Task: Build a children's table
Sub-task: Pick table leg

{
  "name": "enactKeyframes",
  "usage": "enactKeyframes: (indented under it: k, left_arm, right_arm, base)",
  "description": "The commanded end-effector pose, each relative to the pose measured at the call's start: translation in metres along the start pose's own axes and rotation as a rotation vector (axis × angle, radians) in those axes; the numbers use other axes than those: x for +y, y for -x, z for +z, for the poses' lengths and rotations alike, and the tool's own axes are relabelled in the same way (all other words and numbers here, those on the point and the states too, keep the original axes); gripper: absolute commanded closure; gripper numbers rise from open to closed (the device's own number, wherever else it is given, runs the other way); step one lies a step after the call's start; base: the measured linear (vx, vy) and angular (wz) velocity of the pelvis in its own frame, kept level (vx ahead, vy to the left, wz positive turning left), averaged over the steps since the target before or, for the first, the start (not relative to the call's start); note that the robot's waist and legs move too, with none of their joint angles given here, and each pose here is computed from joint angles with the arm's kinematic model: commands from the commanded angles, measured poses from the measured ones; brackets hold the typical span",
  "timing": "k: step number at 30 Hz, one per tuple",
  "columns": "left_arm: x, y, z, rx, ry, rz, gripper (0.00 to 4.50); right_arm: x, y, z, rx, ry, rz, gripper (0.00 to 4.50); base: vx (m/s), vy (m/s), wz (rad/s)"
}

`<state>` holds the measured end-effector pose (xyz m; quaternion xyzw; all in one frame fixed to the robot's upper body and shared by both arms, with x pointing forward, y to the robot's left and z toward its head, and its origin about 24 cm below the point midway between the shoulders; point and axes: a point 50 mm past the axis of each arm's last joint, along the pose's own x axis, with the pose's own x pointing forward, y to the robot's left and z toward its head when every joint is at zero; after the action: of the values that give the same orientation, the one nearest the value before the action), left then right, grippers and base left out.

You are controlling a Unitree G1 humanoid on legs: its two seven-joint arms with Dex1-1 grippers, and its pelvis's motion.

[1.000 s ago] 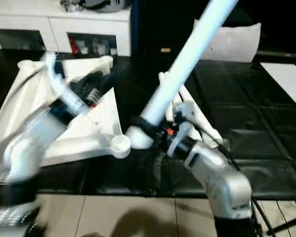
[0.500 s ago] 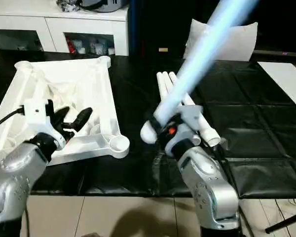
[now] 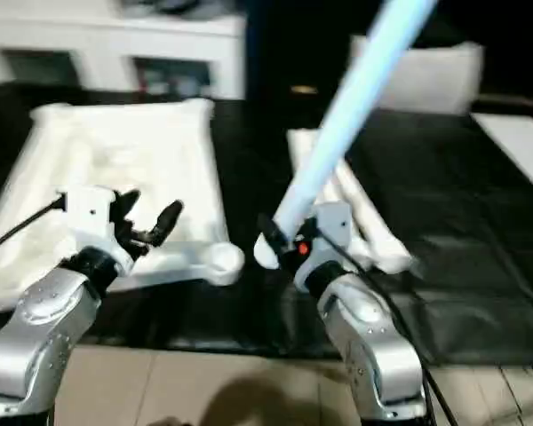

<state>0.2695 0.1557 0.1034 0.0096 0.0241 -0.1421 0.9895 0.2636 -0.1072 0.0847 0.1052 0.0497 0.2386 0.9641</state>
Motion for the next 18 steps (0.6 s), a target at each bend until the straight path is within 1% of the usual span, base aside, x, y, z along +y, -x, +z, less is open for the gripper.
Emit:
enactKeyframes:
  k: [1, 2, 4, 10, 13, 18]
  left_arm:
    - [-0.0014, -0.0028, 0.0034, -0.016, -0.024, -0.017, 0.61]
    - [-0.0017, -0.0029, 0.0023, -0.012, -0.015, -0.020, 0.61]
    - [-0.0019, -0.0028, 0.0009, -0.017, 0.023, -0.027, 0.61]
    - [-0.0001, -0.0036, 0.0000, -0.010, 0.010, -0.025, 0.61]
    - [0.0004, -0.0044, -0.0005, -0.008, 0.008, -0.026, 0.61]
    - [0.0005, -0.0053, -0.0009, -0.005, 0.002, -0.033, 0.61]
  right_arm:
    - [-0.0055, 0.0003, 0.0036, -0.035, -0.027, -0.040, 2.59]
    - [-0.0072, 0.0009, 0.0042, -0.043, -0.031, -0.056, 2.59]
    - [-0.0100, 0.0033, 0.0049, -0.044, -0.009, -0.075, 2.59]
    - [-0.0108, 0.0060, 0.0037, -0.039, 0.004, -0.086, 2.59]
    - [-0.0100, 0.0061, 0.0022, -0.032, 0.026, -0.088, 2.59]
    - [-0.0081, 0.0049, 0.0007, -0.022, 0.030, -0.084, 2.59]
  base:
    - [0.015, -0.010, 0.35]
    - [0.000, 0.000, 0.00]
    - [0.000, 0.000, 0.00]
    - [0.004, 0.020, -0.04]
    - [0.021, 0.133, -0.16]
    - [0.017, 0.207, 0.02]
